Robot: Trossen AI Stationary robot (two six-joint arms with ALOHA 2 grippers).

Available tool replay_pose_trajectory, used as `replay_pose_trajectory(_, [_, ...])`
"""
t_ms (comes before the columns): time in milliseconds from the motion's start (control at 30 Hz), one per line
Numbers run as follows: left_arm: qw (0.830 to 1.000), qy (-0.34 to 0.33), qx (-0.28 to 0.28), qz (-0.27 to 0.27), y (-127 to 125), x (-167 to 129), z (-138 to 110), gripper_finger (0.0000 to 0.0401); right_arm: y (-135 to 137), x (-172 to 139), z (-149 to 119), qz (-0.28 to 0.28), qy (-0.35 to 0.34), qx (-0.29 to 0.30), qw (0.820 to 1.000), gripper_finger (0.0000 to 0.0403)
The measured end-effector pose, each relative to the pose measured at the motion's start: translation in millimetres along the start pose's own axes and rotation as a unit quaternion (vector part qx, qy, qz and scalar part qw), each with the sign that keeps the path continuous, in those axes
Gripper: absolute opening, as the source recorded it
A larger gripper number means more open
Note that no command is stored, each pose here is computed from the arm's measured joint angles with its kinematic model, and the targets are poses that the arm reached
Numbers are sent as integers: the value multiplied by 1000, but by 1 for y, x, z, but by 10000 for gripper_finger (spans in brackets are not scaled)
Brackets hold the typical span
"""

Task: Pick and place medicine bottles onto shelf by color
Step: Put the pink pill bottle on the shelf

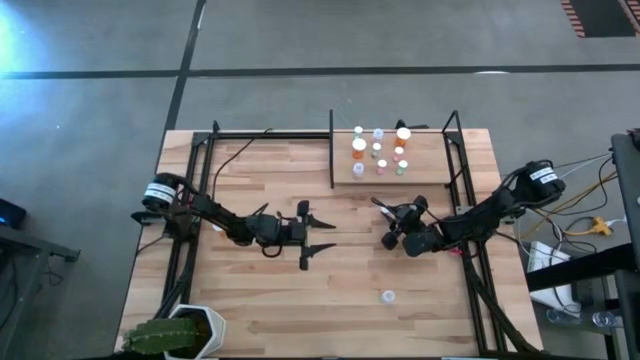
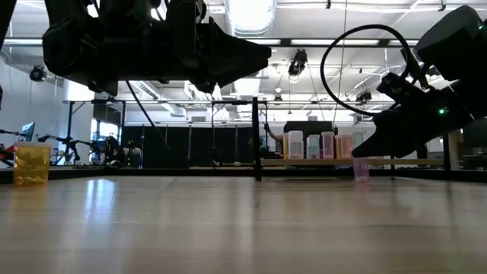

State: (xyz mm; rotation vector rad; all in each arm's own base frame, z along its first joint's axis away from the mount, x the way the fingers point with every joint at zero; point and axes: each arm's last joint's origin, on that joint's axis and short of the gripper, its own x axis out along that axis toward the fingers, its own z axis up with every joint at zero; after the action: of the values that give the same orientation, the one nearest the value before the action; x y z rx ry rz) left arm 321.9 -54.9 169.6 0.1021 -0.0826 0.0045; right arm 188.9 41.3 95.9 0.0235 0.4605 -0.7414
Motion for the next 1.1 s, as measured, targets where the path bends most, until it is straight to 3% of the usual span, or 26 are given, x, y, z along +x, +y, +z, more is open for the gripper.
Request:
replay_pose_trajectory(200, [1000,0,0,0,0,0,0,200,0,-2,4,2,-7,-6,1000,104])
replay_pose_trajectory(467, [1000,3,0,-1,0,0,-1,200,-15,-19,44,-40,-90,0,995,105])
replay_pose_trajectory(633, [1000,4,0,-1,0,0,-1,200,-44,-27,72,-109,-127,14,986,108])
replay_pose_trajectory(833, [1000,4,0,-1,0,0,-1,200,-85,-21,88,-197,-119,26,973,108])
replay_pose_trajectory(1100, [1000,4,0,-2,-1,0,-1,200,-136,8,87,-237,-69,76,966,109])
